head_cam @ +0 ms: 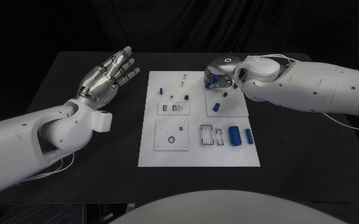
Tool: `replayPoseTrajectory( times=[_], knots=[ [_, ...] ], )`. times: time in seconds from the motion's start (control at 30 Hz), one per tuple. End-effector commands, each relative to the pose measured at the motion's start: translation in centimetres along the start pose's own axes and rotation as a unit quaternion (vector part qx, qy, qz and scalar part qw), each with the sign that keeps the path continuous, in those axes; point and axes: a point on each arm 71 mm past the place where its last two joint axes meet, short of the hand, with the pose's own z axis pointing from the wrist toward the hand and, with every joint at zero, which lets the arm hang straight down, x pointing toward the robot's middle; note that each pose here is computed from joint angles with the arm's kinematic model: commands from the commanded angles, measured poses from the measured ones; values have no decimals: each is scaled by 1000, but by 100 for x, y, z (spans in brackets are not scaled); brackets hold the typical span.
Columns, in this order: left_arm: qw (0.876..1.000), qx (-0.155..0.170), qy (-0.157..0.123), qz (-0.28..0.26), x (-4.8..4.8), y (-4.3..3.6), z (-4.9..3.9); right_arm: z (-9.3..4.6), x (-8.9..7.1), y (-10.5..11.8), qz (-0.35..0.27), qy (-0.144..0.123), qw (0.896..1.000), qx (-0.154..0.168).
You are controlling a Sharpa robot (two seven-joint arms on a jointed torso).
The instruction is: Assemble the parts on the task board
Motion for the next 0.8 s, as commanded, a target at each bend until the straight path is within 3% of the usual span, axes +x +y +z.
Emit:
replayPoseTrajectory(
  times=[0.03, 0.2, 0.5, 0.8],
  knots=[
    [1000, 6, 8, -5, 20, -12, 14, 5, 27, 2, -3, -2, 1000, -3],
    [1000, 6, 9, -5, 17, -10, 17, 16, 67, 14, -2, -1, 1000, -6],
    [1000, 5, 6, -3, -7, -14, 8, 12, 45, 35, 3, -38, 999, -21],
    [1000, 5, 5, -2, -19, -16, 6, 9, -107, 60, 12, -71, 997, -30]
  ],
)
